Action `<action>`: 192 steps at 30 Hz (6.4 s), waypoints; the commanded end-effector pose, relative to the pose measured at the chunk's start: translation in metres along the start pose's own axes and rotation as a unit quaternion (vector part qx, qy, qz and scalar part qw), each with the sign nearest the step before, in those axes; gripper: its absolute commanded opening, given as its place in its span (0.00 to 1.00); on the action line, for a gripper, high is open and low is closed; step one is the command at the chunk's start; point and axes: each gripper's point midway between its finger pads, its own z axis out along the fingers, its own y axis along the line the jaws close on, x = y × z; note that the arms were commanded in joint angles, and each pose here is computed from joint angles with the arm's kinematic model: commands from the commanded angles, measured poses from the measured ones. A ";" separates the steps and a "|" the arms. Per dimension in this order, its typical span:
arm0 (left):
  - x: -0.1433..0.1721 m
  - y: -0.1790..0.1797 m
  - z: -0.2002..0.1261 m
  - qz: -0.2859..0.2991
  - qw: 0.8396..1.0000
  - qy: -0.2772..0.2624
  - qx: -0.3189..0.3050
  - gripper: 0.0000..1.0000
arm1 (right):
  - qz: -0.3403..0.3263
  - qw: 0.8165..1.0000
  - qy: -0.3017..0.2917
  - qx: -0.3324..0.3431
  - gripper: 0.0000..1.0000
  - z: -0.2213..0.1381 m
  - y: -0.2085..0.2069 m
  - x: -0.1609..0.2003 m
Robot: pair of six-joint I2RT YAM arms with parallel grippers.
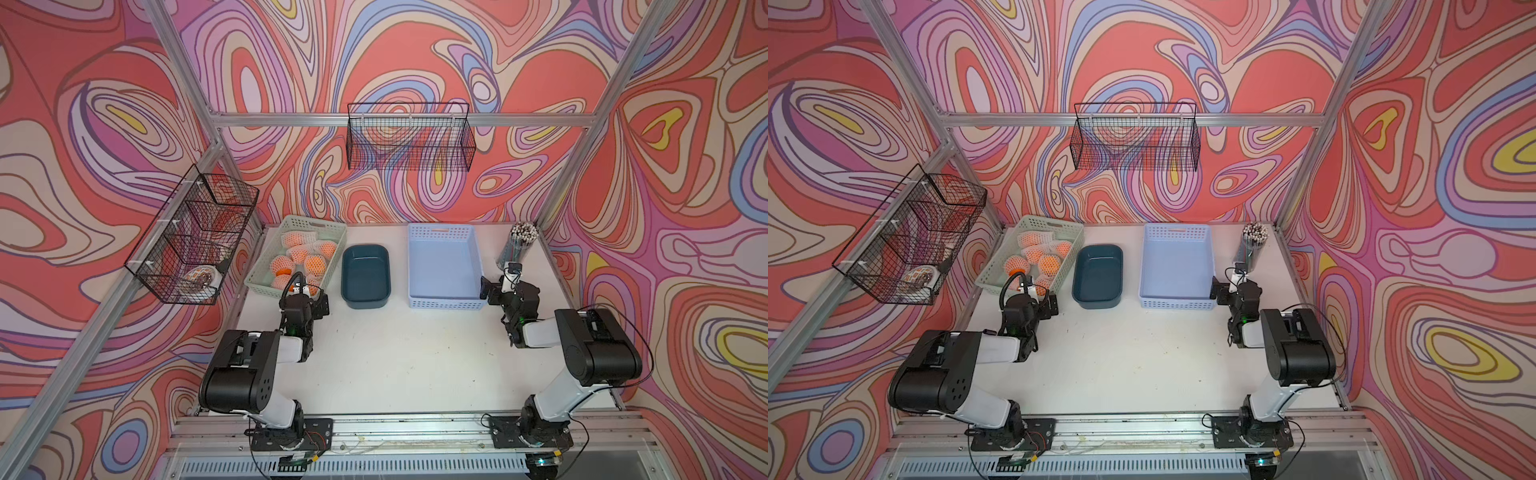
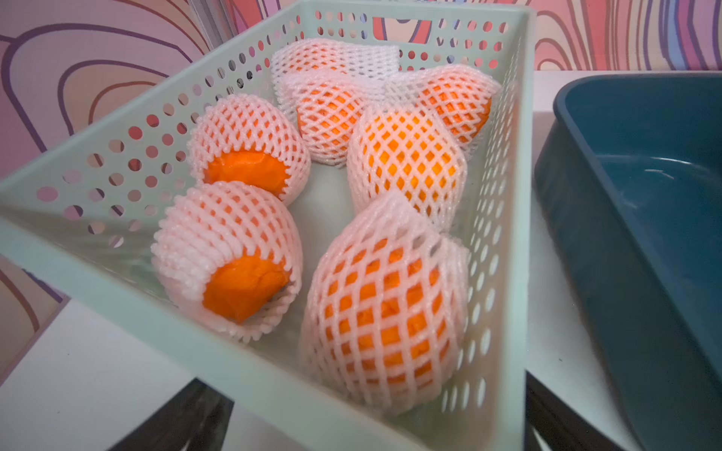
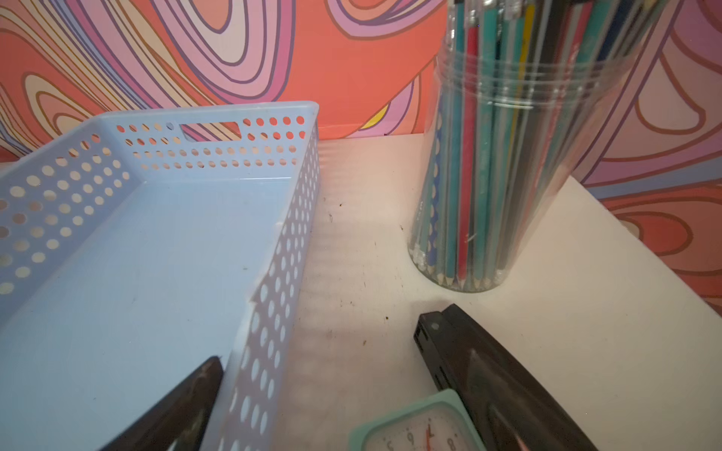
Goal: Remove foam nets from oranges
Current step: Pick up the orange from the basket.
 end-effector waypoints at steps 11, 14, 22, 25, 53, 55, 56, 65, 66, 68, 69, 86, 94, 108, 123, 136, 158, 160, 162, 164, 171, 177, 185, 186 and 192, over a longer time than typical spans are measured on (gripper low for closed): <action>-0.019 0.004 0.003 0.001 0.999 -0.031 -0.008 1.00 | -0.004 1.000 -0.004 0.003 0.98 0.004 0.000 -0.002; -0.019 0.003 0.003 0.001 0.999 -0.032 -0.008 1.00 | -0.004 1.000 -0.004 0.004 0.98 0.004 0.000 -0.002; -0.019 0.003 0.004 0.002 0.999 -0.031 -0.007 1.00 | -0.004 1.000 -0.002 0.003 0.98 0.005 0.000 -0.001; -0.019 0.003 0.003 0.003 0.999 -0.031 -0.005 1.00 | -0.007 1.000 -0.006 0.006 0.98 0.002 -0.001 -0.003; -0.082 -0.027 -0.129 -0.121 0.986 0.086 0.076 1.00 | 0.079 0.995 0.056 0.004 0.98 -0.133 0.011 -0.093; -0.091 -0.030 -0.135 -0.112 0.985 0.099 0.083 1.00 | 0.084 0.995 0.058 0.003 0.98 -0.141 0.012 -0.095; -0.096 -0.031 -0.137 -0.109 0.985 0.106 0.083 1.00 | 0.085 0.994 0.063 0.000 0.98 -0.145 0.014 -0.096; -0.133 -0.041 -0.142 -0.103 0.969 0.213 0.074 1.00 | 0.115 0.982 0.148 -0.021 0.98 -0.160 0.027 -0.109; -0.133 -0.041 -0.141 -0.102 0.966 0.229 0.069 1.00 | 0.117 0.981 0.155 -0.024 0.98 -0.161 0.029 -0.110; -0.136 -0.043 -0.137 -0.096 0.960 0.256 0.062 1.00 | 0.126 0.978 0.162 -0.031 0.98 -0.164 0.033 -0.112; -0.137 -0.044 -0.134 -0.092 0.957 0.267 0.059 1.00 | 0.131 0.977 0.165 -0.036 0.99 -0.166 0.035 -0.113; -0.112 -0.008 -0.052 -0.058 0.898 0.436 -0.012 0.98 | 0.104 0.949 0.269 -0.126 0.98 -0.143 0.098 -0.103; -0.116 -0.020 -0.003 -0.099 0.898 0.428 0.002 0.96 | 0.091 0.942 0.283 -0.157 0.99 -0.129 0.123 -0.100; -0.090 -0.024 0.059 -0.168 0.884 0.437 -0.012 0.92 | 0.076 0.932 0.303 -0.185 0.98 -0.112 0.153 -0.094; -0.064 -0.023 0.105 -0.206 0.868 0.450 -0.034 0.89 | 0.065 0.925 0.312 -0.207 0.98 -0.104 0.177 -0.092; -0.047 -0.023 0.124 -0.194 0.864 0.462 -0.039 0.89 | 0.057 0.921 0.313 -0.226 0.98 -0.094 0.192 -0.097; -0.030 -0.019 0.121 -0.164 0.856 0.489 -0.046 0.80 | 0.069 0.920 0.298 -0.243 0.98 -0.072 0.210 -0.111; -0.030 -0.017 0.118 -0.155 0.856 0.491 -0.049 0.82 | 0.068 0.921 0.294 -0.247 0.99 -0.070 0.211 -0.113; -0.030 -0.014 0.115 -0.147 0.855 0.494 -0.053 0.83 | 0.067 0.921 0.291 -0.251 0.98 -0.068 0.214 -0.116; -0.028 -0.011 0.113 -0.141 0.855 0.496 -0.059 0.84 | 0.066 0.921 0.290 -0.253 0.98 -0.066 0.215 -0.117; -0.025 -0.012 0.110 -0.139 0.854 0.498 -0.056 0.77 | 0.061 0.920 0.290 -0.258 0.98 -0.064 0.217 -0.116; -0.044 -0.010 0.105 -0.145 0.869 0.470 -0.054 0.67 | 0.057 0.923 0.288 -0.250 0.98 -0.063 0.214 -0.116; -0.086 -0.013 0.088 -0.165 0.891 0.421 -0.030 0.66 | 0.053 0.930 0.281 -0.232 0.98 -0.059 0.209 -0.119; -0.092 -0.013 0.085 -0.166 0.894 0.415 -0.028 0.66 | 0.053 0.930 0.280 -0.232 0.98 -0.058 0.209 -0.119; -0.123 -0.013 0.063 -0.167 0.907 0.387 -0.013 0.66 | 0.050 0.930 0.279 -0.232 0.98 -0.055 0.209 -0.120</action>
